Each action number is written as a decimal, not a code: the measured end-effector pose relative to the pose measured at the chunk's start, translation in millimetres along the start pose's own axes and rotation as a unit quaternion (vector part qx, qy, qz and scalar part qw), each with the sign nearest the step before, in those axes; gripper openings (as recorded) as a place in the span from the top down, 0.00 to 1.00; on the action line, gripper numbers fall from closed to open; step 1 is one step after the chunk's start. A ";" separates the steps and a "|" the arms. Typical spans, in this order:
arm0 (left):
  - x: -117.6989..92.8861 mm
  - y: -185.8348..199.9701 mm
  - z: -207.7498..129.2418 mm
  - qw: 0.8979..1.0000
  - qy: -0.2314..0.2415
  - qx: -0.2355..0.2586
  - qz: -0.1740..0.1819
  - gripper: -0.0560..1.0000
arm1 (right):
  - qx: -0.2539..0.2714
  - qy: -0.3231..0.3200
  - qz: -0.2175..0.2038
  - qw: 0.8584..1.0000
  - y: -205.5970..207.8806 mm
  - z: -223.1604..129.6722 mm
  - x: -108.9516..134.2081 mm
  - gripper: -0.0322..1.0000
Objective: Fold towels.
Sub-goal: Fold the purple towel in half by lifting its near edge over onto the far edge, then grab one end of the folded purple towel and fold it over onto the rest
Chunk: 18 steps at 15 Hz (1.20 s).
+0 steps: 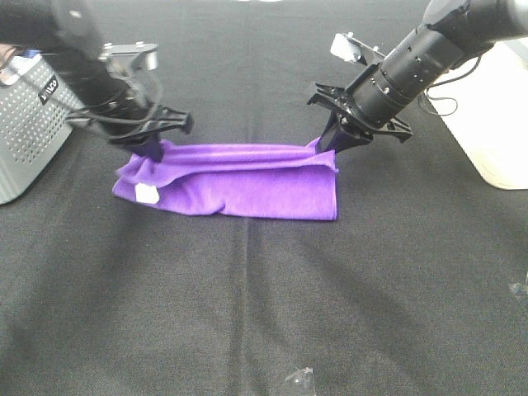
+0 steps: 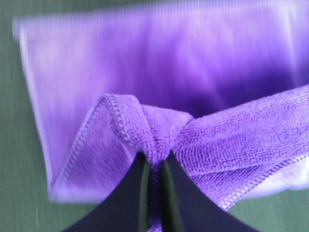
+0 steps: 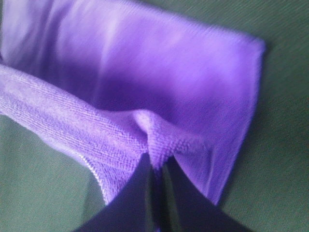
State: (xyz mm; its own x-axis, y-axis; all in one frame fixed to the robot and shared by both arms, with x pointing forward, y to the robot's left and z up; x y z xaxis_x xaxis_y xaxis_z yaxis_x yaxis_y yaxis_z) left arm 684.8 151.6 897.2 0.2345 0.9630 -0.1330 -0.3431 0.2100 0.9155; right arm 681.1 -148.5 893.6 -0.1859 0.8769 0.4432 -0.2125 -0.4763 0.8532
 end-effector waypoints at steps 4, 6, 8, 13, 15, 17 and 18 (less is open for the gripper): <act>3.1 -12.8 21.6 0.999 -0.019 -0.025 0.013 0.92 | -0.004 -0.013 -0.005 1.000 -20.9 9.9 -10.9 0.97; 4.4 -17.2 21.4 0.999 -0.023 -0.023 0.017 0.88 | -0.005 -0.015 -0.007 1.000 -26.0 10.7 -13.7 0.96; 6.6 -22.9 19.5 0.999 -0.029 -0.019 0.023 0.80 | -0.008 -0.014 -0.011 1.000 -28.2 11.5 -15.8 0.96; 38.9 -24.6 19.2 0.999 0.009 -0.014 0.031 0.49 | -0.004 -0.011 -0.014 1.000 -28.0 10.5 -16.8 0.81; 49.0 -30.0 9.2 0.999 0.021 0.020 0.033 0.37 | 0.000 -0.008 -0.016 1.000 -27.8 9.4 -17.9 0.58; 48.8 -32.4 3.7 0.999 0.018 0.039 0.031 0.35 | 0.006 0.003 -0.027 1.000 -27.7 7.9 -20.7 0.37; 48.5 -31.4 3.8 0.999 0.016 0.042 0.030 0.34 | 0.011 0.006 -0.030 0.999 -27.7 6.6 -21.4 0.33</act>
State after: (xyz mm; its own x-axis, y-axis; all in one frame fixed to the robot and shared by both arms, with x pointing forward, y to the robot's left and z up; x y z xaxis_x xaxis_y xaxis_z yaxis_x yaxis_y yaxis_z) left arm 710.5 191.1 863.5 0.1862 0.9786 -0.0871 -0.2789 0.1377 0.9504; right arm 697.3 -153.6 862.3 -0.1846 0.9026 0.3889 -0.2020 -0.4220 0.8838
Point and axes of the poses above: a point on each arm's last joint axis where the gripper is mounted, y pointing back along that axis away from the gripper, x along the wrist's bending axis when the last joint is at zero, z = x × y, the point moved 4 cm from there along -y, pointing out along that axis toward the gripper, and after that the axes turned 1 degree about -y, right-handed, at the moved point
